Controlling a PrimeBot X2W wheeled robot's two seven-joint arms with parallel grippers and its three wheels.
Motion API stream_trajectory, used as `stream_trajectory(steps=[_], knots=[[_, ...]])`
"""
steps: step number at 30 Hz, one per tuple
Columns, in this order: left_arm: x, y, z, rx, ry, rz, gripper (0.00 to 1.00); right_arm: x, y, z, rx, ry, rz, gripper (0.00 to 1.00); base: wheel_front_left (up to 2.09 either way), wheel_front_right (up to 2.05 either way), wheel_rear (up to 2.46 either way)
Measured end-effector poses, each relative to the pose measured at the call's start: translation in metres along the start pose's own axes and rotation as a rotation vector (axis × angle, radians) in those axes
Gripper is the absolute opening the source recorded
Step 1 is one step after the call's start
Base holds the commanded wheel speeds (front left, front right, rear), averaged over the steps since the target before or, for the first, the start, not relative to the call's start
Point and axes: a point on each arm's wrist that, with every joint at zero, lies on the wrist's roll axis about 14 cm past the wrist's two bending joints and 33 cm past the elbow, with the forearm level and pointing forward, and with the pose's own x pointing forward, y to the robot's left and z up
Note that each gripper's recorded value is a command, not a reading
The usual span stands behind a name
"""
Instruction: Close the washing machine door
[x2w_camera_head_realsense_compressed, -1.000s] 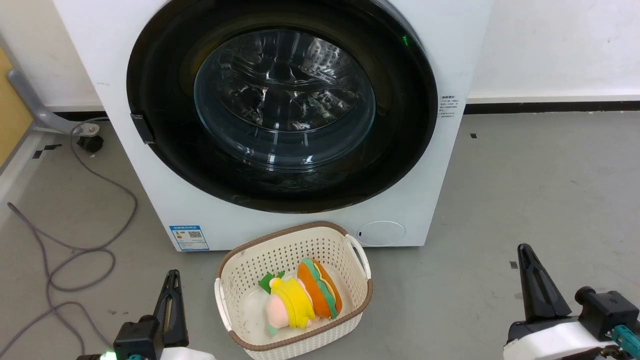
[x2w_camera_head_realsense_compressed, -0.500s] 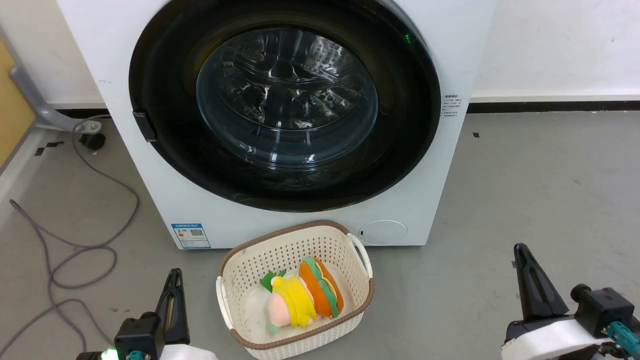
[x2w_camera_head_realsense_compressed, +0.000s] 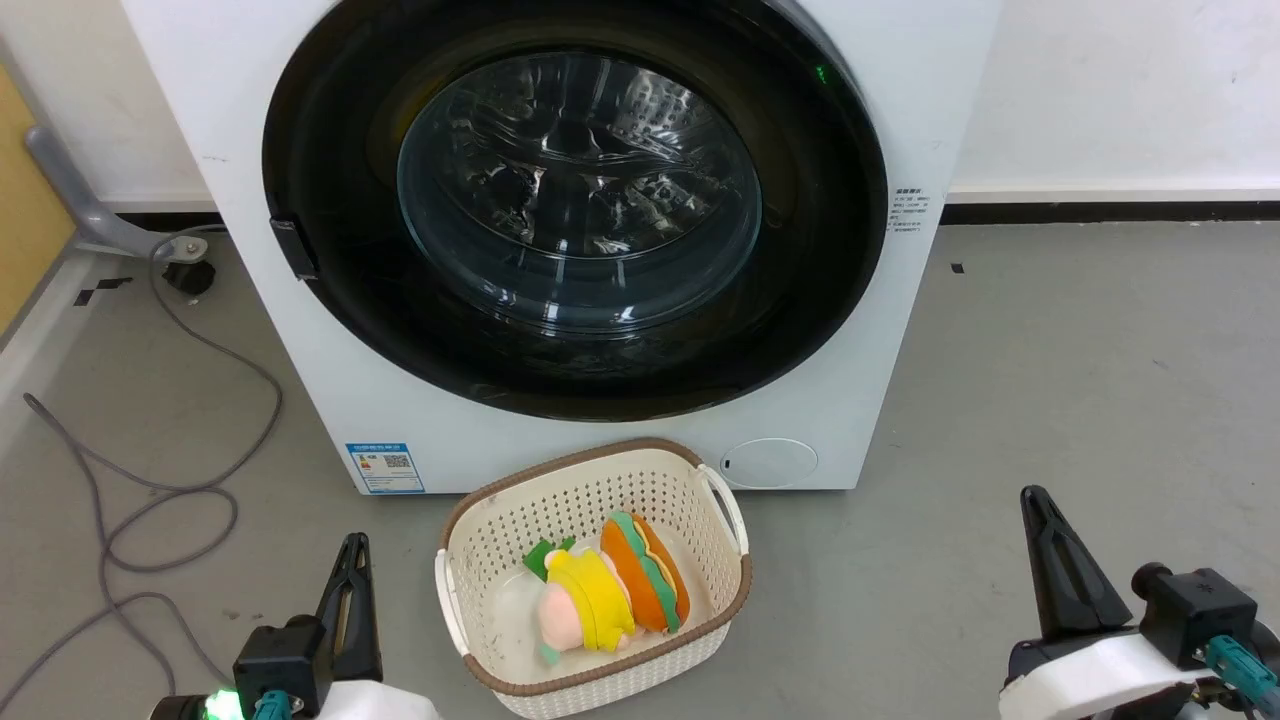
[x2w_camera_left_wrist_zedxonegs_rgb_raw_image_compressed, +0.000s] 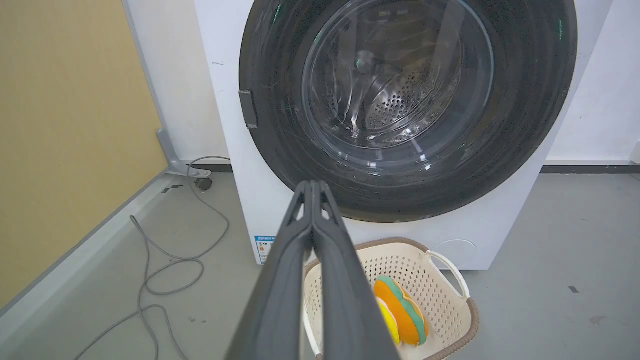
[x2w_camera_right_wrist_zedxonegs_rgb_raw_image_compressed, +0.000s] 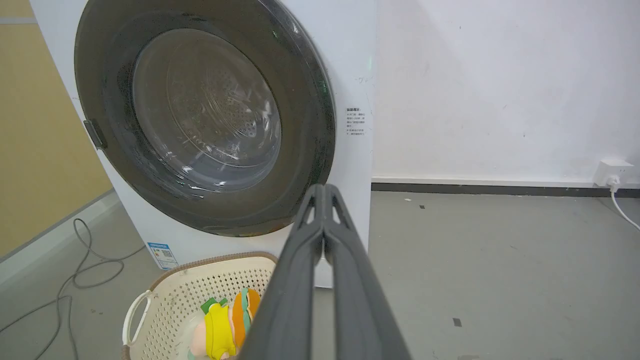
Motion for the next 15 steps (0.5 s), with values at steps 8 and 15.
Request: stream_trajectory(steps=[8, 15], knots=[[0.0021, 0.0000, 0.0010, -0.001, 0.006, -0.002, 0.00, 0.0014, 0.0030, -0.0007, -0.014, 0.012, 0.011, 0.00, 0.00, 0.00, 0.00], [0.0030, -0.0005, 0.0012, -0.003, 0.014, -0.008, 0.00, 0.0028, 0.0057, -0.0019, -0.023, 0.026, 0.020, 0.00, 0.00, 0.00, 0.00]])
